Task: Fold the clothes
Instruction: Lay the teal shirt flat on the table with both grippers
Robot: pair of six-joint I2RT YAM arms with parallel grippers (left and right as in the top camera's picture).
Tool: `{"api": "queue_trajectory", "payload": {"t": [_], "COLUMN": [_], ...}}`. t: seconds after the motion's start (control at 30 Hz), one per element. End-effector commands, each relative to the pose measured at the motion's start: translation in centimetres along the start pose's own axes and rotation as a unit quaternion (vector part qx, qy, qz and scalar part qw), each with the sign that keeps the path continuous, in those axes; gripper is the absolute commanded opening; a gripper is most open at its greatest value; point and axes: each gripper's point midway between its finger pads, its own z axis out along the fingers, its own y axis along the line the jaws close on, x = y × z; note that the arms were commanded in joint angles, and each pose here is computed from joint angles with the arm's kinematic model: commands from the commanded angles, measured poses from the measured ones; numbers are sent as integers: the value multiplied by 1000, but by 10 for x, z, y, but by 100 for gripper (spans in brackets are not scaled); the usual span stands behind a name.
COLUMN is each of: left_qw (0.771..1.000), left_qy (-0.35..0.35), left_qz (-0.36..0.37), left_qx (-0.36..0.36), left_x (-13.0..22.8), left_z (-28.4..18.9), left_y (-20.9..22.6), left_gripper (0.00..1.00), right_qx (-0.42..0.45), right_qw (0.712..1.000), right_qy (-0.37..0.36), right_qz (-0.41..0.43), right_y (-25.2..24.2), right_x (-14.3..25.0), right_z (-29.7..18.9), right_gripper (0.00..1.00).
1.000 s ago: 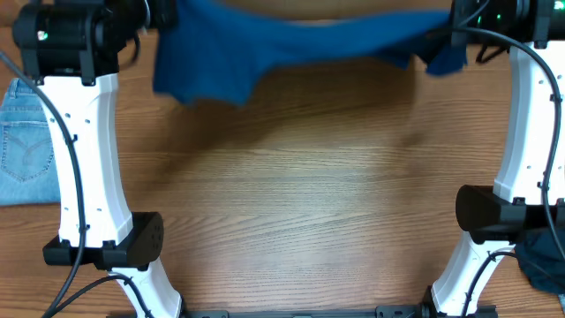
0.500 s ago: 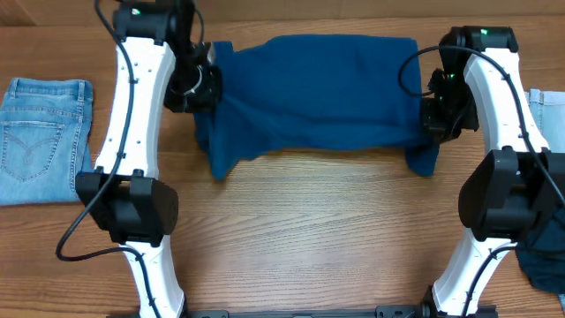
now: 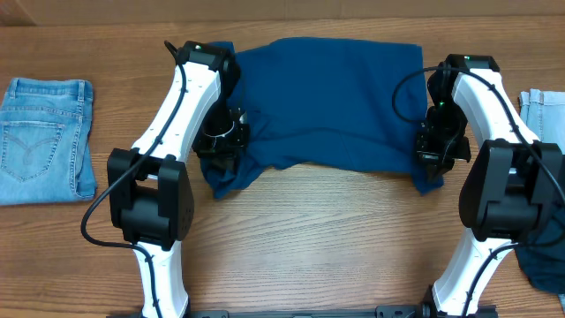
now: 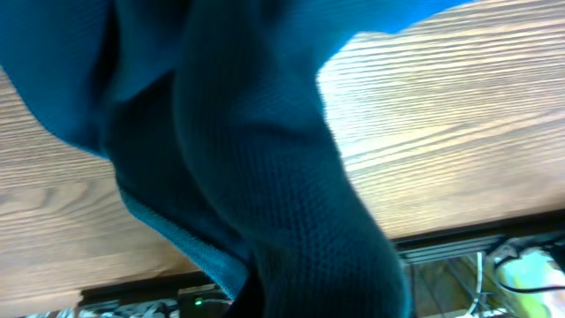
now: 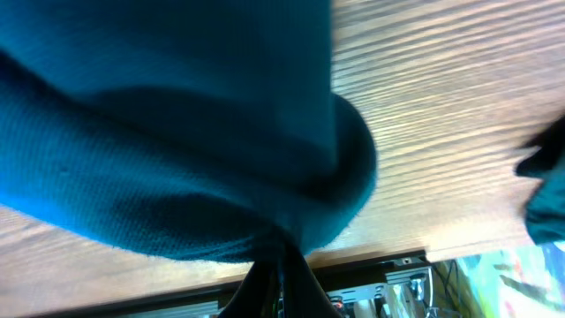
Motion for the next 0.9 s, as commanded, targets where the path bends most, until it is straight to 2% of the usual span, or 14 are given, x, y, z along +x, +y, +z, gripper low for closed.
{"api": "queue_trajectory", "payload": {"t": [0.0, 0.1, 0.13, 0.23, 0.5, 0.53, 0.57, 0.6, 0.63, 0.7, 0.87], "left_qw": [997, 980, 974, 967, 982, 983, 984, 984, 985, 985, 985], "left_qy": [-24, -102, -139, -200, -169, -168, -166, -166, -166, -166, -166], "left_qz": [-14, -96, -118, -132, -77, -66, -57, -57, -54, -53, -45], "left_qx": [-74, -142, -137, -82, -29, -19, -11, -11, -12, -12, -13], "left_x": [-1, -3, -4, 2, 18, 19, 19, 19, 19, 19, 19], "left_z": [-11, -49, -67, -97, -93, -93, -93, -93, -93, -93, -93], "left_y": [28, 64, 71, 70, 46, 42, 39, 39, 39, 39, 39], "left_gripper": [4, 4, 4, 4, 4, 7, 38, 38, 45, 48, 47], "right_qx": [95, 203, 223, 207, 182, 155, 86, 42, -13, -100, -100], "right_qw": [992, 962, 949, 952, 957, 967, 986, 993, 995, 989, 989], "right_qy": [-43, -106, -128, -135, -132, -125, -111, -103, -95, -86, -91], "right_qz": [69, 151, 179, 183, 181, 159, 91, 49, 2, -70, -63], "right_y": [-36, -75, -84, -79, -71, -61, -35, -18, 2, 34, 35], "right_x": [-10, -23, -27, -29, -31, -33, -37, -37, -35, -30, -38], "right_z": [-7, -27, -37, -42, -38, -35, -28, -26, -25, -27, -13], "right_gripper": [5, 5, 5, 8, 11, 10, 8, 7, 7, 8, 8]}}
